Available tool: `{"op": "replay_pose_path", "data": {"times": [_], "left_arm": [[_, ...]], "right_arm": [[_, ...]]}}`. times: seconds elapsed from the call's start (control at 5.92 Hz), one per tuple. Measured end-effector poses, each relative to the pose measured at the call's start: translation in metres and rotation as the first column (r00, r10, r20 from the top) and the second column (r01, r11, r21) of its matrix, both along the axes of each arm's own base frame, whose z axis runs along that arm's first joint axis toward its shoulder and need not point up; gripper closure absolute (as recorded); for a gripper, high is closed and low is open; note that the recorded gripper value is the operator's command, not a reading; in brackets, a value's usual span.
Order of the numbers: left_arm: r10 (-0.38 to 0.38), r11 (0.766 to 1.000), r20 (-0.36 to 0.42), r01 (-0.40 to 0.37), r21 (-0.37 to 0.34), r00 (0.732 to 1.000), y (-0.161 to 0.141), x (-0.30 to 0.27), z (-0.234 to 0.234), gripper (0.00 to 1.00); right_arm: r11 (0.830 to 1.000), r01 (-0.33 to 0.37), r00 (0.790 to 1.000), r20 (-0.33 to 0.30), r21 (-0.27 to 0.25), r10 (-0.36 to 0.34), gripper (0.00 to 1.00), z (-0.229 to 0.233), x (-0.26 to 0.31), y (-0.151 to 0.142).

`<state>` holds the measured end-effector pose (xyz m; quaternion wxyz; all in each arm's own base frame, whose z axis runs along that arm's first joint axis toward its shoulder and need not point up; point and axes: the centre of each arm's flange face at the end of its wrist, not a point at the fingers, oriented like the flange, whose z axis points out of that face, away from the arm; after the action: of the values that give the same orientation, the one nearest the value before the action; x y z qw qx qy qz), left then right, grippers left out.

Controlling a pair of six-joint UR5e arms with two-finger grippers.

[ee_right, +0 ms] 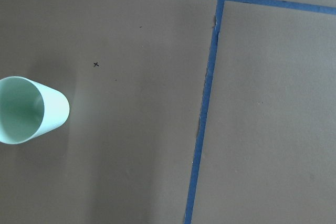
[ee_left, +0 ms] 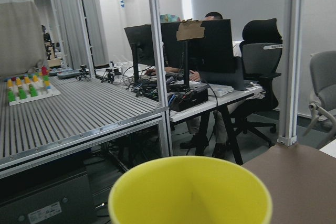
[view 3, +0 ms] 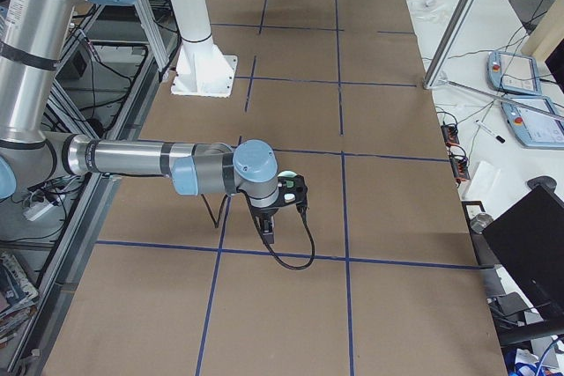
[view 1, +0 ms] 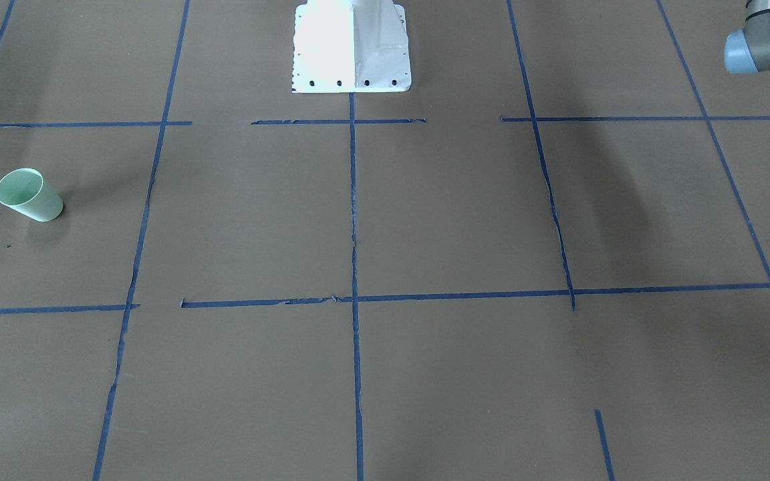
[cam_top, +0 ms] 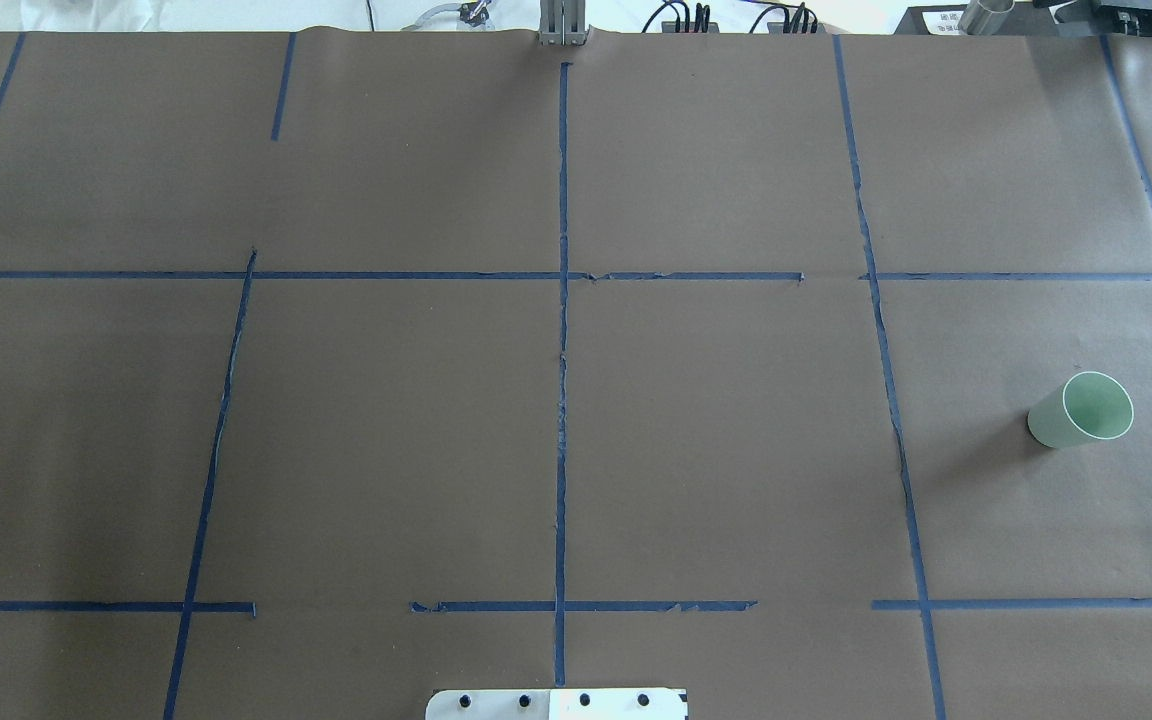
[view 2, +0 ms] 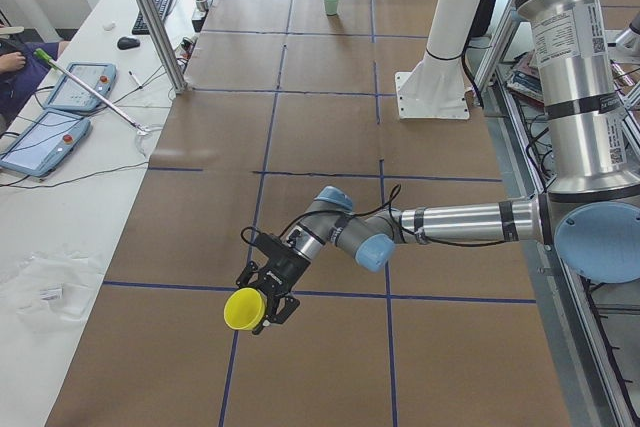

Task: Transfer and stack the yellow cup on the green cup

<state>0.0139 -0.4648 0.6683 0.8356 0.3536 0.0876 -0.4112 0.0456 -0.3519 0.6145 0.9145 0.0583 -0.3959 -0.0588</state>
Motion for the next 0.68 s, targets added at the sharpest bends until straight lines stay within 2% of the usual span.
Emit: {"op": "replay_pose_path", "data": {"times": [0.17, 0.34, 0.68], "left_arm": [[0.147, 0.985, -0.042, -0.142, 0.098, 0.988, -0.02, 0.008, -0.032, 0.25], [0.254, 0.947, -0.076, -0.231, 0.223, 0.964, -0.05, 0.024, -0.078, 0.29], [0.352, 0.856, -0.088, -0.283, 0.433, 0.932, -0.118, 0.073, -0.192, 0.32]], "right_arm": [[1.0, 0.004, 1.0, 0.025, 0.014, -0.004, 0.0, -0.007, -0.003, -0.007], [1.0, 0.009, 0.999, 0.042, 0.029, -0.011, 0.0, -0.014, -0.005, -0.014], [0.997, 0.037, 0.998, 0.057, 0.072, -0.041, 0.0, -0.033, -0.018, -0.035]]}}
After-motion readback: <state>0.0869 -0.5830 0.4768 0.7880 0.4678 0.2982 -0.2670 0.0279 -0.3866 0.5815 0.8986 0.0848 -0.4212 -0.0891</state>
